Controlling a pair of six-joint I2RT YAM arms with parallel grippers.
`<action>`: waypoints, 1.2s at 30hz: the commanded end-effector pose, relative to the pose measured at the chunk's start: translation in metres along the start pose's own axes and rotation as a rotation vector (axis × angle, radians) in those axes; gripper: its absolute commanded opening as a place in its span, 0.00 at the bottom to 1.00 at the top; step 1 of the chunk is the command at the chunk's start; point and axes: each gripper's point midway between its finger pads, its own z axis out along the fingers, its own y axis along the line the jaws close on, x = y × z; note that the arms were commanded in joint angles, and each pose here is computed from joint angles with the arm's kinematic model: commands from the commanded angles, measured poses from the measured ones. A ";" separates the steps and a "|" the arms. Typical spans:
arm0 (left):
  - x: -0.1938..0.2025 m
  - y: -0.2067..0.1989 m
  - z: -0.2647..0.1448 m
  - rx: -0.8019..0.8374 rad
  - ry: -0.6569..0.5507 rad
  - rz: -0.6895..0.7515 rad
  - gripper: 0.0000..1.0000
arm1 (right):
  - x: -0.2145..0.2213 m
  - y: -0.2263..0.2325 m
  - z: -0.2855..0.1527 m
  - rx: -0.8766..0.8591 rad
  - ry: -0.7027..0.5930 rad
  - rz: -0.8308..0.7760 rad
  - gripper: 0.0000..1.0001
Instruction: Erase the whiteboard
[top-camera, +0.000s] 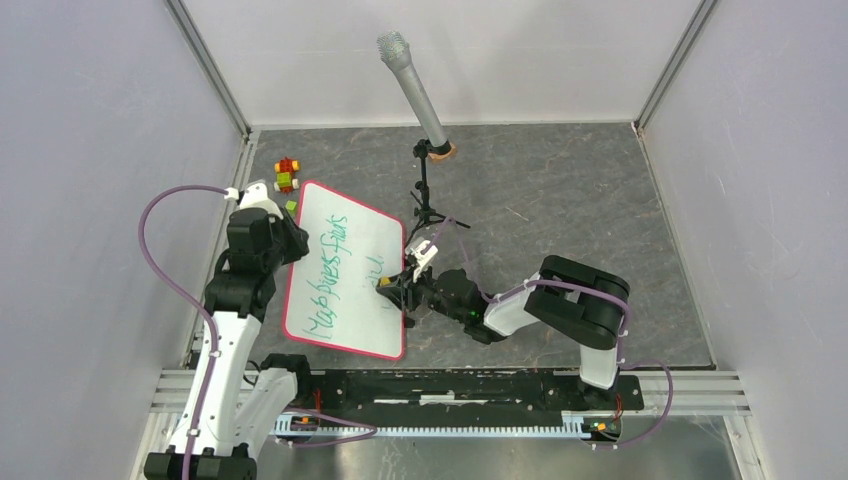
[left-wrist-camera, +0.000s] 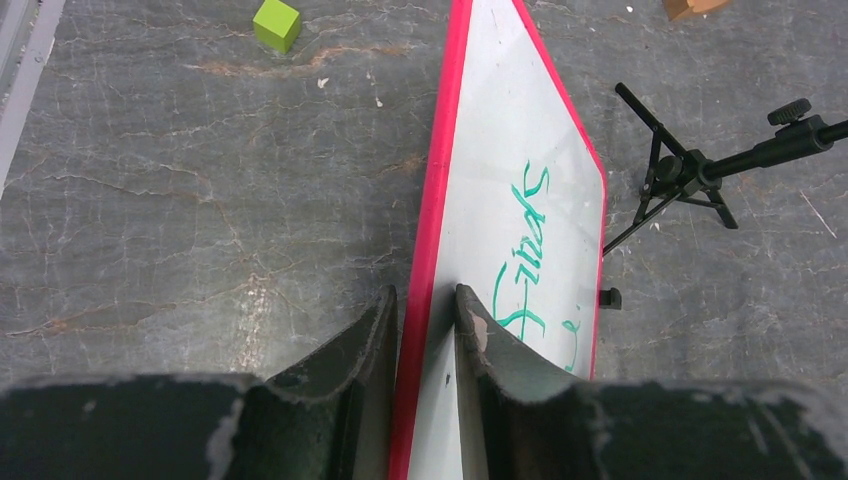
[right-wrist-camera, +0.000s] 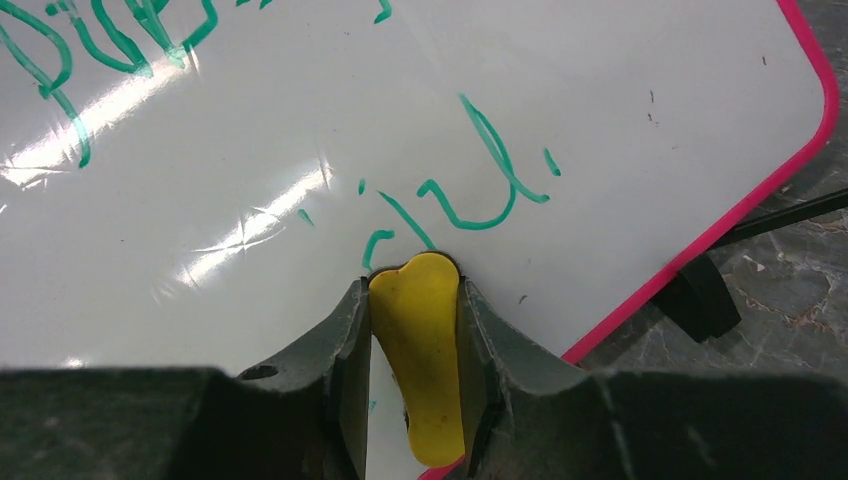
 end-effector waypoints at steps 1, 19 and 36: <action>0.026 -0.002 0.001 0.026 0.097 0.030 0.02 | 0.005 0.008 0.003 -0.022 0.023 -0.008 0.17; 0.026 -0.003 0.004 0.027 0.096 0.027 0.02 | -0.012 0.006 0.042 -0.052 -0.062 0.078 0.17; 0.024 -0.004 0.003 0.032 0.088 0.025 0.02 | -0.032 0.047 0.048 -0.188 -0.093 0.103 0.16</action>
